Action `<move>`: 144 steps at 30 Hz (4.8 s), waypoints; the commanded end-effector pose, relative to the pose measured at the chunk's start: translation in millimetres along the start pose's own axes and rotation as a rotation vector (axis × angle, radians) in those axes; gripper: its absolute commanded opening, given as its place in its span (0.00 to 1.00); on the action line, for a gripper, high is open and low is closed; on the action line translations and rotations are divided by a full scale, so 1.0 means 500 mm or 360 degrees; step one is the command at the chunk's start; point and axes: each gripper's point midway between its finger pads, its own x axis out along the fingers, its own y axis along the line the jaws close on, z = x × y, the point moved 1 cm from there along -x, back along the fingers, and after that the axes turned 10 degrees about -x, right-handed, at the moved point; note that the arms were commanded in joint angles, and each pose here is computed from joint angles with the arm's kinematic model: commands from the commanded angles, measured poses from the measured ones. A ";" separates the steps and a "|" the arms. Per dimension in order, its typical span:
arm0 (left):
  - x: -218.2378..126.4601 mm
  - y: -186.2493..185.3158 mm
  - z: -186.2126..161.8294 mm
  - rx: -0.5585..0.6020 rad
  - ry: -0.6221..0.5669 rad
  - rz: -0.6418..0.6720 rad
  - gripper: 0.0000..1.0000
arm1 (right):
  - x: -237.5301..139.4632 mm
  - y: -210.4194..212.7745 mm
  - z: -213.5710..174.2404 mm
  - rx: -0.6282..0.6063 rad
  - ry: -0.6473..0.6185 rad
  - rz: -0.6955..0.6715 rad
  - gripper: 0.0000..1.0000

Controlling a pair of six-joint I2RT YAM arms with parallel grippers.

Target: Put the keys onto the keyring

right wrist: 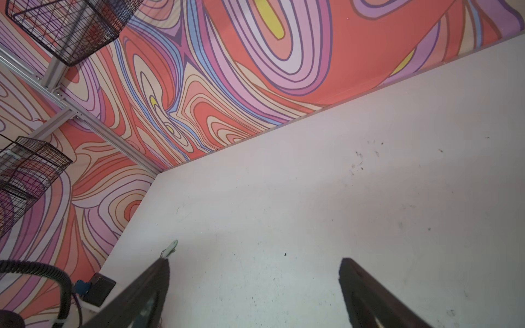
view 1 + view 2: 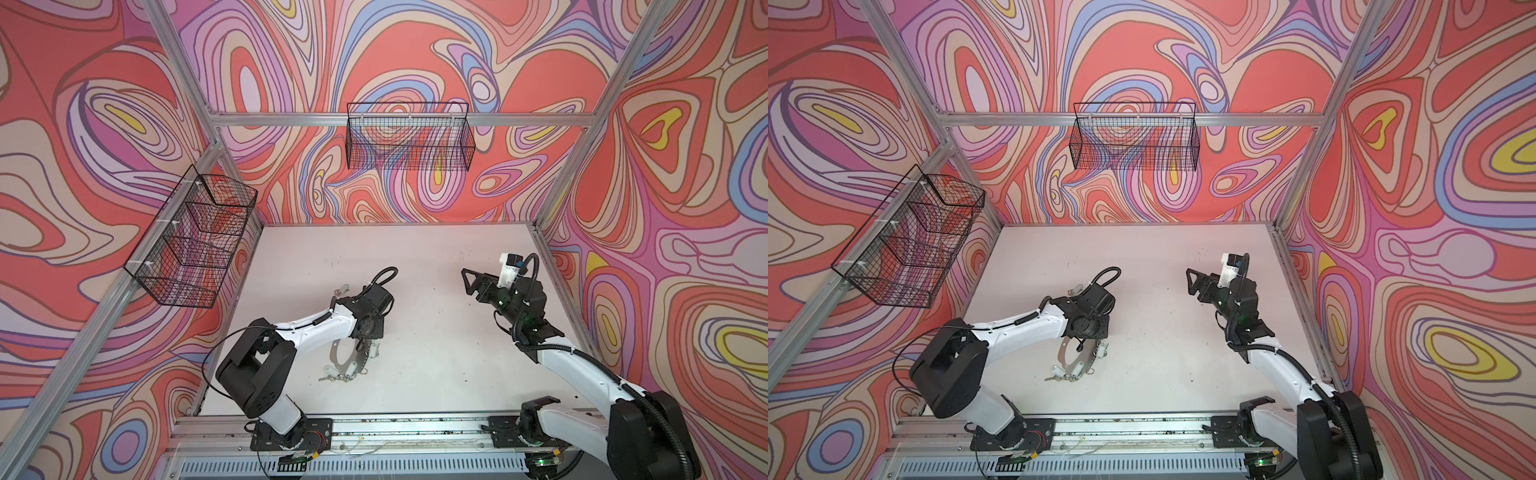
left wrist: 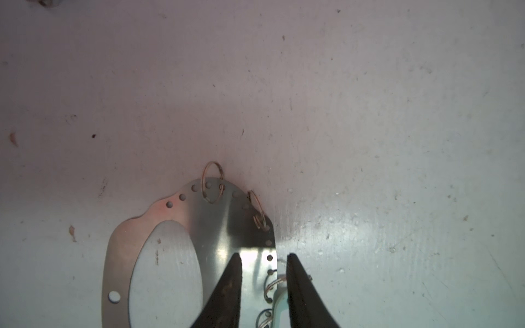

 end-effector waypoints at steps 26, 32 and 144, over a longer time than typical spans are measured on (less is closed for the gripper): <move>-0.077 -0.009 0.079 0.0105 -0.0125 0.0040 0.00 | 0.005 0.007 -0.011 -0.0046 -0.0005 -0.0021 0.98; -0.172 -0.046 0.117 0.0176 -0.0261 -0.0149 0.00 | 0.006 0.014 -0.012 -0.0047 -0.0004 0.0004 0.98; -0.633 -0.204 0.110 0.0757 -0.0742 -0.2377 0.30 | -0.187 0.492 0.112 -0.0130 -0.0144 0.1792 0.00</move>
